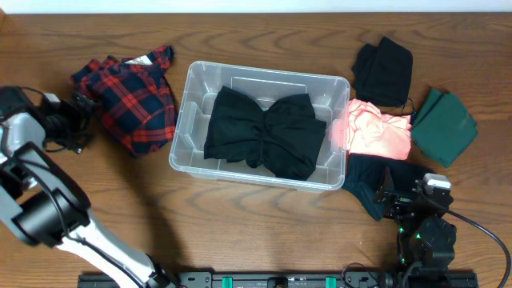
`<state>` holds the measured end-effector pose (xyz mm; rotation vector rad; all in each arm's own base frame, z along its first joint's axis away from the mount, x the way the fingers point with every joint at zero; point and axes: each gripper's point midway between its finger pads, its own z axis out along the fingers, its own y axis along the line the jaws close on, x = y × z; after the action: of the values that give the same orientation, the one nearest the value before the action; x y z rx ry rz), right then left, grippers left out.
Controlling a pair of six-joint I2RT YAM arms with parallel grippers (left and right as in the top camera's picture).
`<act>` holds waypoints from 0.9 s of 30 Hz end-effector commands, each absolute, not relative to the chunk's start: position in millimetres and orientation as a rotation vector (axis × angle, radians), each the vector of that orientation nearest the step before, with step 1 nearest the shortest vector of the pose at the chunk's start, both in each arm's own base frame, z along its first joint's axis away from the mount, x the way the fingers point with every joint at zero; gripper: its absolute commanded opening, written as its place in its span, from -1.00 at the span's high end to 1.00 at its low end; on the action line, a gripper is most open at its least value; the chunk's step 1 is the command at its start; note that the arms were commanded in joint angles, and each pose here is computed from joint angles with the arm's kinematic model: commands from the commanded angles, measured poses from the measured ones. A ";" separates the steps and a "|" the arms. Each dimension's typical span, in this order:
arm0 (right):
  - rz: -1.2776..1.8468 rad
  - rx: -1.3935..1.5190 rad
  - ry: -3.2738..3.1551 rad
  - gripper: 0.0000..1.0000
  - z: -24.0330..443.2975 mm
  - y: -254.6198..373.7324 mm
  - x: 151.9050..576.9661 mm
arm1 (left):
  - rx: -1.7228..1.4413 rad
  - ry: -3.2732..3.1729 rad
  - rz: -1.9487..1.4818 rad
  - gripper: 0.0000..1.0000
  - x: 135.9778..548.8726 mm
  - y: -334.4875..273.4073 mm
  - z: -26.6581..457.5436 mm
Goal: Pack container
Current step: 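Move the left gripper to the plaid shirt and grasp it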
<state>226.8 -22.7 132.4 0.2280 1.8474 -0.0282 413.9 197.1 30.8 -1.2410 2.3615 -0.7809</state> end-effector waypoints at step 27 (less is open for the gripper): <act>-0.033 0.208 1.848 -0.99 132.2 -21.0 226.9 | -0.860 2.361 -0.903 0.88 436.7 141.8 107.2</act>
<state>226.8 -22.7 132.5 0.2280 1.8471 -0.0282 425.5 138.0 34.3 -1.0422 2.4580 -0.9679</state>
